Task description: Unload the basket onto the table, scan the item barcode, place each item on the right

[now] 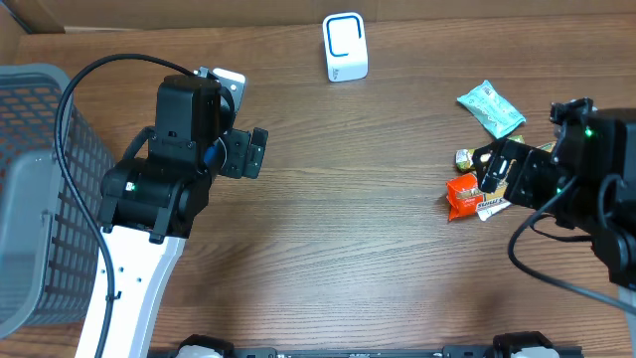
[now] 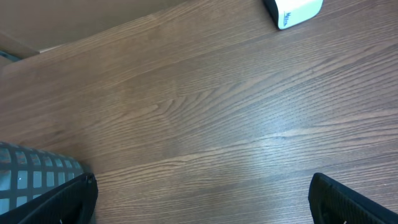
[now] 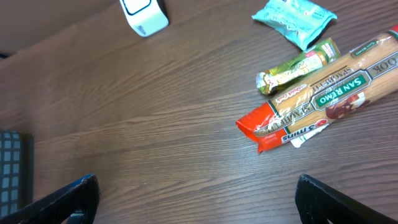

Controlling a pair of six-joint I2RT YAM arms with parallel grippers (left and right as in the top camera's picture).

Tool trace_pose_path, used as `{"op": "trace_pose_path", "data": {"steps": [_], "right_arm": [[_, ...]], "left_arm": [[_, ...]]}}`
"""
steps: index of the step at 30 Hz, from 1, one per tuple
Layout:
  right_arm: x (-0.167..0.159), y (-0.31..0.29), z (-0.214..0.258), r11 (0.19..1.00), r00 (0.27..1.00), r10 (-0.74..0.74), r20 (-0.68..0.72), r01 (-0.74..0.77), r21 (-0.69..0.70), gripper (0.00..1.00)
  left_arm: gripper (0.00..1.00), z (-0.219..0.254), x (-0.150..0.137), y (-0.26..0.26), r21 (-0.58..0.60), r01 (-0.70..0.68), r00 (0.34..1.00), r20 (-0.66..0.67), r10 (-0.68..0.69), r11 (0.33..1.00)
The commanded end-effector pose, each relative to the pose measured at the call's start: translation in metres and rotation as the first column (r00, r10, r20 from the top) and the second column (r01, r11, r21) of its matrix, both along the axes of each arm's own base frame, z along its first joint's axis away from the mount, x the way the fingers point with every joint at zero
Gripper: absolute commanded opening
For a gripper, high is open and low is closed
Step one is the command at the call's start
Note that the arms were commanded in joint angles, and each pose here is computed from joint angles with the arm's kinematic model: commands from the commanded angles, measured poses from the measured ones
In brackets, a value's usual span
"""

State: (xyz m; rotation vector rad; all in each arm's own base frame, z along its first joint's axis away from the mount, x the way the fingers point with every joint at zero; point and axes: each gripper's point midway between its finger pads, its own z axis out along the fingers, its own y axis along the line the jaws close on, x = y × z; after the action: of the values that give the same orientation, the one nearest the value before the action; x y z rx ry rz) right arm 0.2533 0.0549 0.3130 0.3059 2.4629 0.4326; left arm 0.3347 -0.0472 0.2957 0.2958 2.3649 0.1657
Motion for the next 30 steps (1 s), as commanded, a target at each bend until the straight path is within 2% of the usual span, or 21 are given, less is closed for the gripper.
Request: {"op": "trace_pose_path", "data": {"steps": [1,7,13,17,24,30], "right_arm": [[-0.007,0.001,0.015,1.000,0.998,0.016,0.057,-0.016,0.003,1.00],[-0.023,0.000,0.004,1.000,0.998,0.015,0.055,-0.016,0.002,1.00],[-0.045,-0.003,-0.037,1.000,1.000,0.016,0.000,-0.016,-0.003,1.00],[-0.054,-0.025,-0.052,0.993,0.998,-0.062,0.010,0.063,-0.098,1.00],[-0.049,-0.046,-0.028,0.973,0.975,-0.143,0.168,0.169,-0.157,1.00],[-0.024,-0.054,0.005,0.962,0.909,-0.183,0.374,0.244,-0.123,1.00]], "left_arm": [[1.00,0.003,0.001,0.001,0.017,0.006,1.000,0.007,-0.006,1.000],[1.00,0.003,0.001,0.001,0.017,0.006,1.000,0.007,-0.006,1.000],[1.00,0.003,0.001,0.001,0.017,0.006,1.000,0.007,-0.006,1.000],[1.00,0.003,0.001,0.001,0.017,0.006,1.000,0.007,-0.006,1.000],[1.00,0.002,0.001,0.001,0.017,0.006,1.000,0.006,-0.006,1.000],[1.00,0.003,0.001,0.001,0.017,0.006,1.000,0.007,-0.006,1.000]]}}
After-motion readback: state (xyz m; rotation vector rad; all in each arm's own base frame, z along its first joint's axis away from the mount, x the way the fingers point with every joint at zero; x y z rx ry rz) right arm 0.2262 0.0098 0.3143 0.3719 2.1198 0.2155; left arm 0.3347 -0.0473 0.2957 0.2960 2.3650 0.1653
